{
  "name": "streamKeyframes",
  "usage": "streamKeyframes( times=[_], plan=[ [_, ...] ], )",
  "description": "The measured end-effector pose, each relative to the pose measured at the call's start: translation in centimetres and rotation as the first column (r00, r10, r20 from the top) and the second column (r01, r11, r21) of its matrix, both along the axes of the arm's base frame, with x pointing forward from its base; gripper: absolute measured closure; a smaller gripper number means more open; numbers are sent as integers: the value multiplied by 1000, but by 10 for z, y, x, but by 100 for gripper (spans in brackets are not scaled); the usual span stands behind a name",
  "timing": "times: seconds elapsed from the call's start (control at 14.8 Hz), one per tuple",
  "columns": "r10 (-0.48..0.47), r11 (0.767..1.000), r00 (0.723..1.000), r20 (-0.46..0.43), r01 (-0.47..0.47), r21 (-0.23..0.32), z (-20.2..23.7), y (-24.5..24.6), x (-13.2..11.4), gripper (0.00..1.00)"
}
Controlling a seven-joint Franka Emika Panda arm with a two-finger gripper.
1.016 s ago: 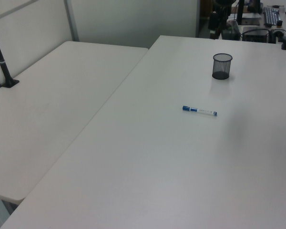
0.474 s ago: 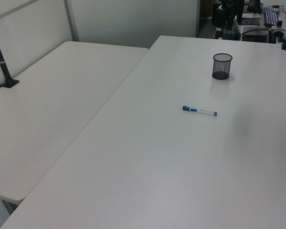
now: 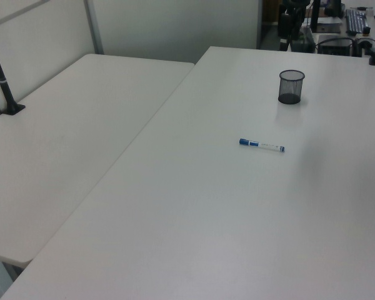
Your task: Remove the marker
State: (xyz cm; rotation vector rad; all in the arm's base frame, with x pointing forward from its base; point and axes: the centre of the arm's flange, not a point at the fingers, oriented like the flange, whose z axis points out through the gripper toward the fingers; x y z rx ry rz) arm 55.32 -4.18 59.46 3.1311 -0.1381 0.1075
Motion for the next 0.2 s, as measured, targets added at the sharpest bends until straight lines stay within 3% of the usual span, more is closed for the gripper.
streamKeyframes(
  times=[0.2],
  plan=[
    [0, 1000, 1000, 3, 0, 0, 1, 0, 0, 0]
  ],
)
